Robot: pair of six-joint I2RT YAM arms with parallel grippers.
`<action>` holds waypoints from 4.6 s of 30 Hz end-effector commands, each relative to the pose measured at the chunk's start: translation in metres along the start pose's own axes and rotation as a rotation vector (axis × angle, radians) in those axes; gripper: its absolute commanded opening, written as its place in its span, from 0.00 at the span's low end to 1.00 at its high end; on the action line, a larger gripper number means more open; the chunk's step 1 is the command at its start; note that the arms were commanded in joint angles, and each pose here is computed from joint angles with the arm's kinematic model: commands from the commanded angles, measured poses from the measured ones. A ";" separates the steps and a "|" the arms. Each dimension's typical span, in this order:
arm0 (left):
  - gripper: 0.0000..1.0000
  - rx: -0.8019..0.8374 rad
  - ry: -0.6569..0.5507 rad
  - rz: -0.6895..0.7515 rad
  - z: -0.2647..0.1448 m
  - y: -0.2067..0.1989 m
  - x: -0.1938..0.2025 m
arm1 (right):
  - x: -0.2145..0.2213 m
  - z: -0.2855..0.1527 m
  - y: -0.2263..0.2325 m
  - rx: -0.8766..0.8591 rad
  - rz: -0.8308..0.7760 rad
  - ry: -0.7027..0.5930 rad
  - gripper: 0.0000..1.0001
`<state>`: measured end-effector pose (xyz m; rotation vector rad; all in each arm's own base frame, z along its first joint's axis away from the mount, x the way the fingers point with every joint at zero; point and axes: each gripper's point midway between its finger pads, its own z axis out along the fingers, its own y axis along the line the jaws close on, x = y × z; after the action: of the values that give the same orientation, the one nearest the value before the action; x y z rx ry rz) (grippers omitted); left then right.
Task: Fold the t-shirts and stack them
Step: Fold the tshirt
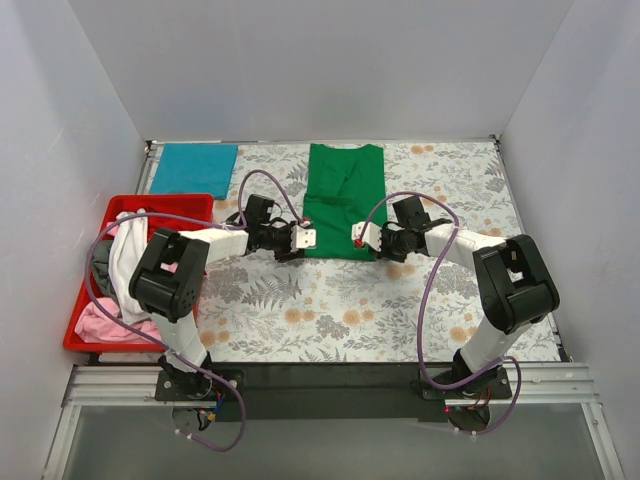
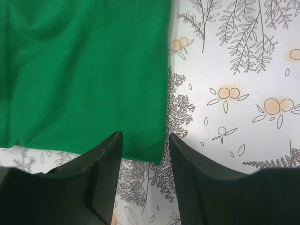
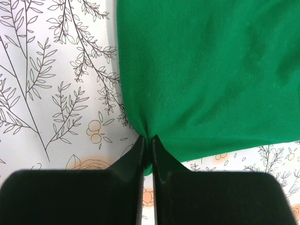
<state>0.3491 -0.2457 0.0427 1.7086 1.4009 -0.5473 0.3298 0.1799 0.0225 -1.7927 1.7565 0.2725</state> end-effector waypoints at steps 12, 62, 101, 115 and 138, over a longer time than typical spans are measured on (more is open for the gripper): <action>0.00 0.109 0.046 -0.014 0.002 -0.012 0.005 | -0.004 -0.012 0.023 -0.100 0.045 0.002 0.01; 0.00 0.003 -0.054 -0.395 -0.033 0.138 -0.018 | -0.023 -0.023 -0.088 -0.296 0.171 -0.075 0.01; 0.34 -0.132 -0.054 -0.582 -0.014 0.173 0.018 | -0.029 0.001 -0.144 -0.188 0.311 -0.100 0.40; 0.57 -0.013 -0.352 -1.127 -0.070 0.111 -0.098 | -0.131 -0.090 -0.079 -0.308 0.993 -0.517 0.58; 0.61 0.028 -0.403 -1.441 -0.034 0.151 -0.060 | -0.085 -0.026 -0.150 -0.215 1.143 -0.573 0.62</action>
<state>0.4794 -0.2645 0.0632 0.0915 2.2621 -1.5949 0.4492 0.2285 0.0545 -0.4412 2.2826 1.3716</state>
